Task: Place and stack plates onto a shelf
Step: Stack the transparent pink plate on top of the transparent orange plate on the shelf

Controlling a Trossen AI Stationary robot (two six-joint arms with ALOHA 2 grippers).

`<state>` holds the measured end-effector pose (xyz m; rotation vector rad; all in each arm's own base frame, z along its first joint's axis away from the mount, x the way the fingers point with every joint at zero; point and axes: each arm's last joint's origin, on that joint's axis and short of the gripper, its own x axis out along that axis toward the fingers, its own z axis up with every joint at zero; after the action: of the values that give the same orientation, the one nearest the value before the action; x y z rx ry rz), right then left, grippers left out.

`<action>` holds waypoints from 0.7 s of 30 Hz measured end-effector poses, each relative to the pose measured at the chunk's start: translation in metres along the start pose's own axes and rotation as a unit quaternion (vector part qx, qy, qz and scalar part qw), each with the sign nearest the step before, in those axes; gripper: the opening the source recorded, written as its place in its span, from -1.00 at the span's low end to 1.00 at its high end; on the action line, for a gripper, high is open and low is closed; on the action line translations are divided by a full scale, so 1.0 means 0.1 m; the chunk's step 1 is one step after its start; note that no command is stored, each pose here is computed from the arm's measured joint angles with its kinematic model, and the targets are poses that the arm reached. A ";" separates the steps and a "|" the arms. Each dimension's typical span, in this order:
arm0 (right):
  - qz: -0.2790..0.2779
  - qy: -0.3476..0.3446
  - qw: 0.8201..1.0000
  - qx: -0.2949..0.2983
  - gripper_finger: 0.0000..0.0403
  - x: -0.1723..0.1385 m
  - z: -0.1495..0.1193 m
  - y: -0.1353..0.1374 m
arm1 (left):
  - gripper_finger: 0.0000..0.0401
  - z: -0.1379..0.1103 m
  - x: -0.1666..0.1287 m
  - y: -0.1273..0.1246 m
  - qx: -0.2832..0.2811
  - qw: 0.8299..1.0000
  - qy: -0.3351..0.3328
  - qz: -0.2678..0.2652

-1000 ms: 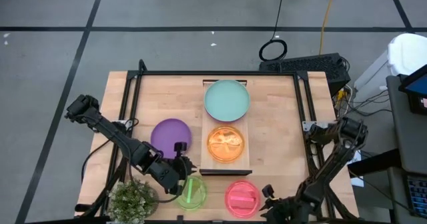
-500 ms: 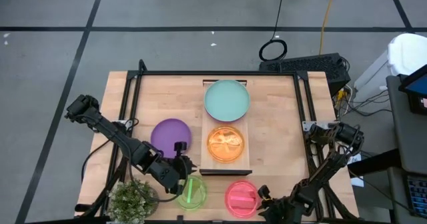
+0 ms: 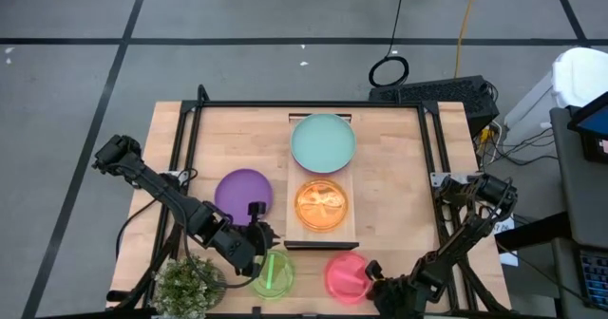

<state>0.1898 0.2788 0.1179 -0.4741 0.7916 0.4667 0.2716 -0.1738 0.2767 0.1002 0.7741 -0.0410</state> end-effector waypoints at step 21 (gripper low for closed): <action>-0.025 -0.110 0.992 -0.049 -1.00 -0.54 0.72 -0.02 | -0.70 -0.01 -0.01 -0.02 -0.013 1.000 0.000 -0.002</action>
<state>0.1979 0.3063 0.2037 -0.5231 0.5444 0.5040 0.2706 -0.1752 0.2766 0.0736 0.7753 -0.0343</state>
